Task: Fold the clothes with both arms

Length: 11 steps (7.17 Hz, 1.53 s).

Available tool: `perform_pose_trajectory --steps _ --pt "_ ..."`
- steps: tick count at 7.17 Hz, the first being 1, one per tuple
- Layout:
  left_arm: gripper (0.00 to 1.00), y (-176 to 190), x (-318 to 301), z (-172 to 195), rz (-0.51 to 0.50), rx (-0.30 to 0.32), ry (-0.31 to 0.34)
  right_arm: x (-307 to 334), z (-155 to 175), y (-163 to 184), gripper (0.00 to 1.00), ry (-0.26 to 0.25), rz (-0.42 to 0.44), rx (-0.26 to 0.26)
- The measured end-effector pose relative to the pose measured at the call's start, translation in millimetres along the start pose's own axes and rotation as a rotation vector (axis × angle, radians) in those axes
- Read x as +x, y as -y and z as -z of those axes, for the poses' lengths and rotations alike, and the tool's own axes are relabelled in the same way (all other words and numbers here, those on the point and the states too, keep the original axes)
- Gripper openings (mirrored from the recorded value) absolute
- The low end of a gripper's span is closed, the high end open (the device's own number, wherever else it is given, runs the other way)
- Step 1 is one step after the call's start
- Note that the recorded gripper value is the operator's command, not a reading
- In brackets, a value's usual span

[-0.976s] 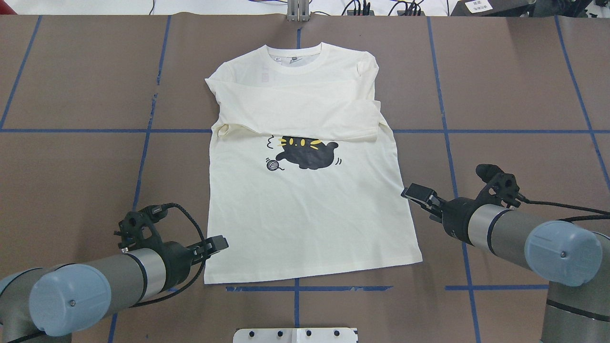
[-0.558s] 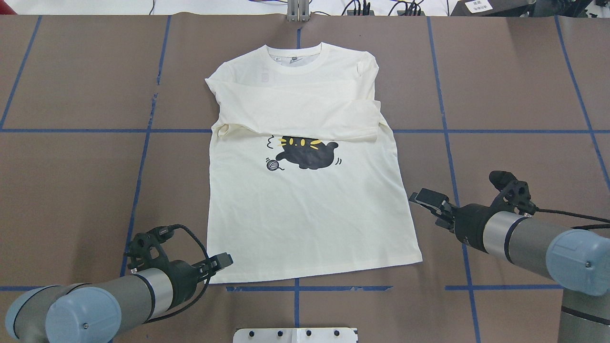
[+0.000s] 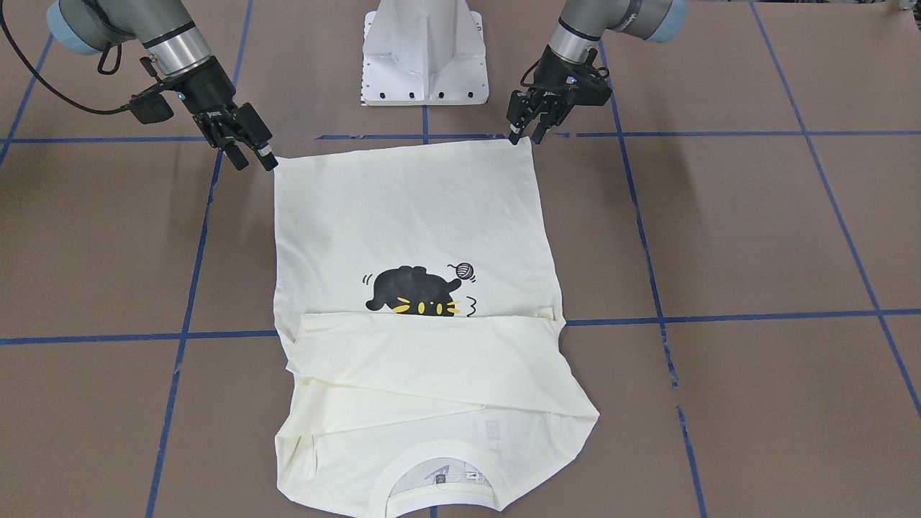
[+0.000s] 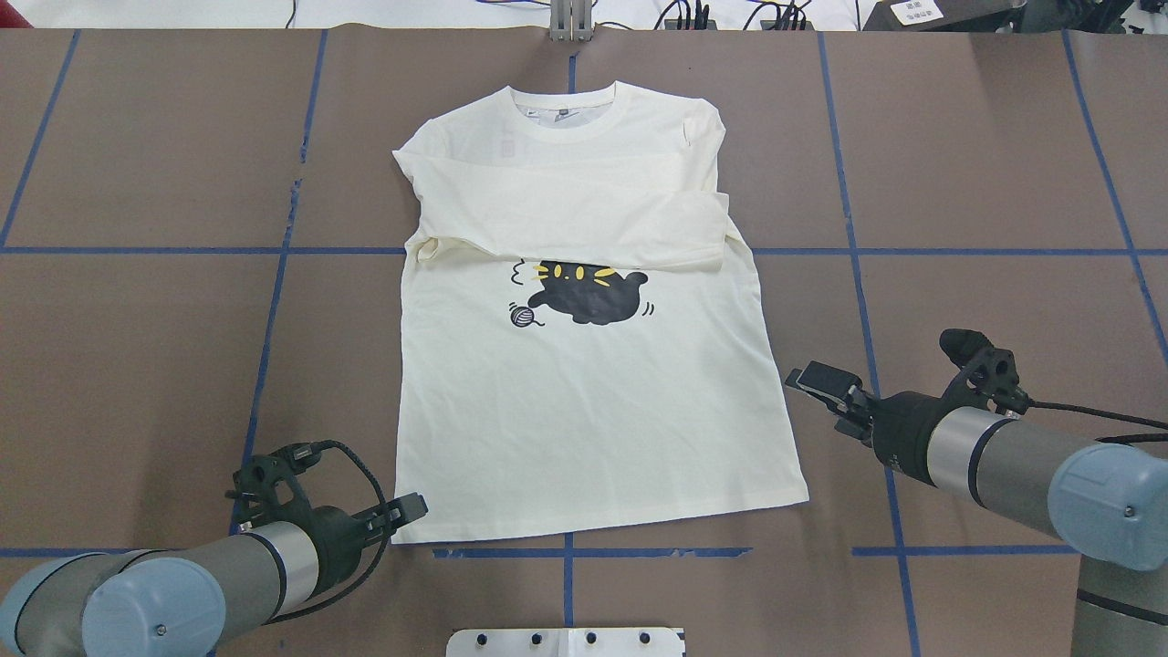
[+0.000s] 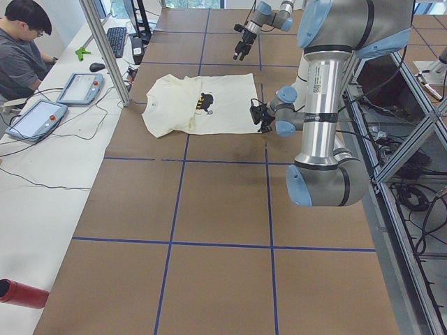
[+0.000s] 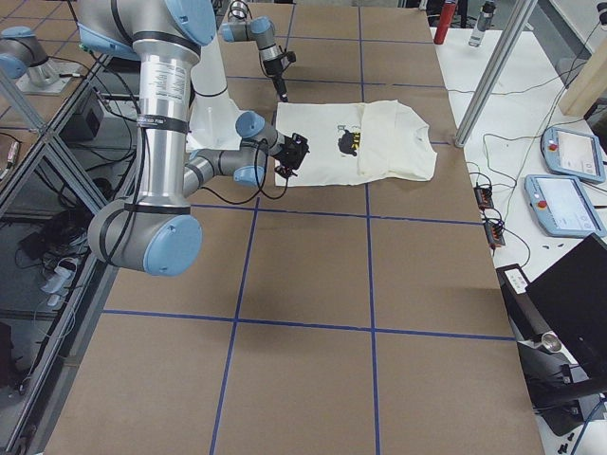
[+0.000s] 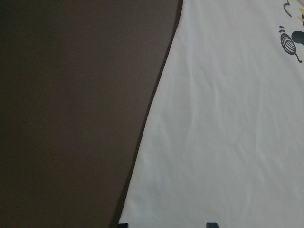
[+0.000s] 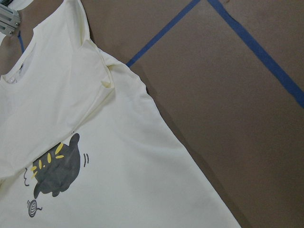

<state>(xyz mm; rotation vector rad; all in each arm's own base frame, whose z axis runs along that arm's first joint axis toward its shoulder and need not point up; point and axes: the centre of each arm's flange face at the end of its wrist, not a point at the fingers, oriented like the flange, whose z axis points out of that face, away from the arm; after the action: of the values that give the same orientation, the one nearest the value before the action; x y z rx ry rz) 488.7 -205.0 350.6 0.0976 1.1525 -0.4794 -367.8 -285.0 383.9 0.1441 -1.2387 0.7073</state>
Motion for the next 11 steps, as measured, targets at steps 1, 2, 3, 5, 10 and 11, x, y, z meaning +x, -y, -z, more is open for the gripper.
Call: perform_pose_trajectory --steps 1,2,3,5,10,11 --pt "0.61 -0.5 -3.8 -2.3 -0.004 0.001 0.01 0.0 0.0 0.1 0.99 0.0 0.0 0.001" --pt "0.6 -2.3 -6.7 -5.0 -0.008 -0.001 0.018 0.0 0.0 0.1 0.99 0.0 0.0 0.001" --pt "0.59 -4.5 -8.8 -7.0 -0.012 -0.004 0.024 0.0 0.0 0.2 0.99 0.001 -0.001 0.002" --pt "0.57 -6.6 -9.8 -10.0 -0.015 -0.007 0.028 -0.1 0.1 0.2 0.99 0.002 -0.001 0.002" --pt "0.33 -10.1 -7.9 -11.9 -0.013 -0.014 0.023 -0.3 0.1 0.2 0.99 0.002 -0.002 0.002" --pt "0.33 -10.4 -7.9 -11.9 -0.013 -0.014 0.023 -0.6 0.1 0.0 0.99 0.003 -0.002 0.002"
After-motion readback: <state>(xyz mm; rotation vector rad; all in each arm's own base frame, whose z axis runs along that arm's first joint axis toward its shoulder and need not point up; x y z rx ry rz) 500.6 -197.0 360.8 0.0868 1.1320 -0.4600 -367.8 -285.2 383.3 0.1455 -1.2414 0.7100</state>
